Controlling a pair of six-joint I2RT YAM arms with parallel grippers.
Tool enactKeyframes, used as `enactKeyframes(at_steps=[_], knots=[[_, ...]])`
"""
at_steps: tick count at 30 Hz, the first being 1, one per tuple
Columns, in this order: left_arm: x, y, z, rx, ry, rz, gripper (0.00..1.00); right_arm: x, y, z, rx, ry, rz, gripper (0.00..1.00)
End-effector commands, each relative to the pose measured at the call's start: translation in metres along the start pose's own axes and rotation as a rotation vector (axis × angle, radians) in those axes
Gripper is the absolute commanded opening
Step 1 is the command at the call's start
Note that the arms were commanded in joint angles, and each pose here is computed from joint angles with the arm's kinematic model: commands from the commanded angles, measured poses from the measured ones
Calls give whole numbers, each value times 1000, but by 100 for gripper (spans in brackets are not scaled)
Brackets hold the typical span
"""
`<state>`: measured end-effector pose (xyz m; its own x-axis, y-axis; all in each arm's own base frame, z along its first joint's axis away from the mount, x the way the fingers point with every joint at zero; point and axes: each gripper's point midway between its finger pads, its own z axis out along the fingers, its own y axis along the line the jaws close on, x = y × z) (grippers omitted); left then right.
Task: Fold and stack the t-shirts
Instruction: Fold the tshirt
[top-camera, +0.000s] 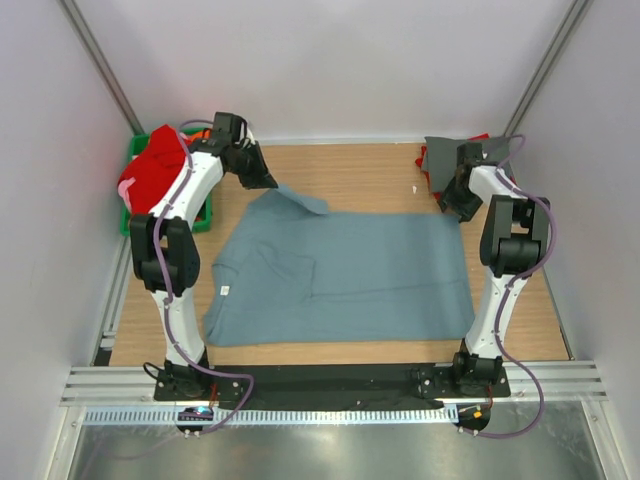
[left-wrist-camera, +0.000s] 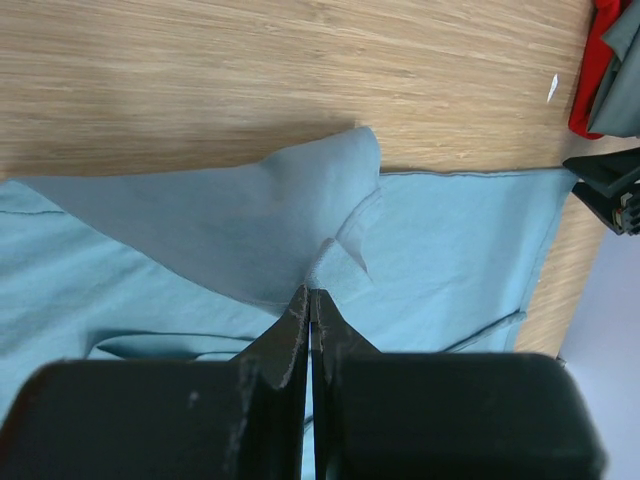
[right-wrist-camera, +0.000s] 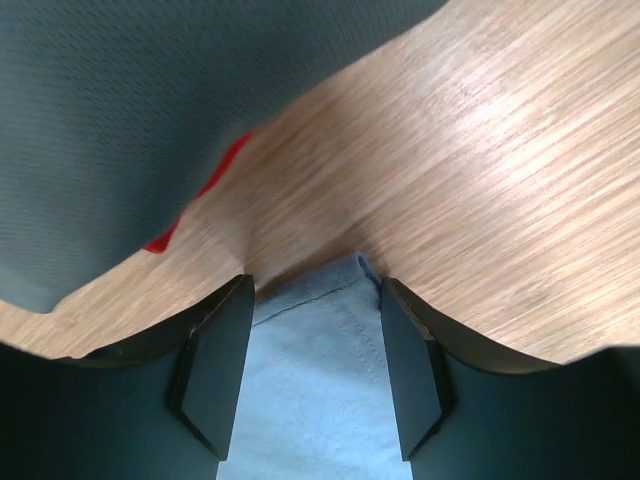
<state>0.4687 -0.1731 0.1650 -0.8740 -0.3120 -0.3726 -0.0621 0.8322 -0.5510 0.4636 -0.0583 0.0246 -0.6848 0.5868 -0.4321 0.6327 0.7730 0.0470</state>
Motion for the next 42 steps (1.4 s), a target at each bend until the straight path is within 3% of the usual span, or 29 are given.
enactKeyframes(at_steps=[1,3,6,9,10,13,25,42], knots=[[-1,-5,-6,27,-1,1,0,-6,0,-11,-17,-28,16,59],[-1,-5,-6,27,-1,2,0,-6,0,-10,-13,-25,14,59],[-1,-3,-5,22,-1,1,0,-4,-1,-5,-5,-11,3,50],[0,-2,-4,19,1,1,0,-2,-3,-4,4,-9,-2,30],[-1,-1,-4,17,0,0,0,-2,-5,-3,14,-13,-7,18],[-2,-2,-5,17,-4,3,0,-1,-10,-2,36,-13,-19,1],[-4,-9,-47,-36,-70,23,0,-14,-9,-35,9,-40,-38,1],[73,-3,-138,-26,-132,-33,0,21,-40,-90,-35,-64,-47,1]])
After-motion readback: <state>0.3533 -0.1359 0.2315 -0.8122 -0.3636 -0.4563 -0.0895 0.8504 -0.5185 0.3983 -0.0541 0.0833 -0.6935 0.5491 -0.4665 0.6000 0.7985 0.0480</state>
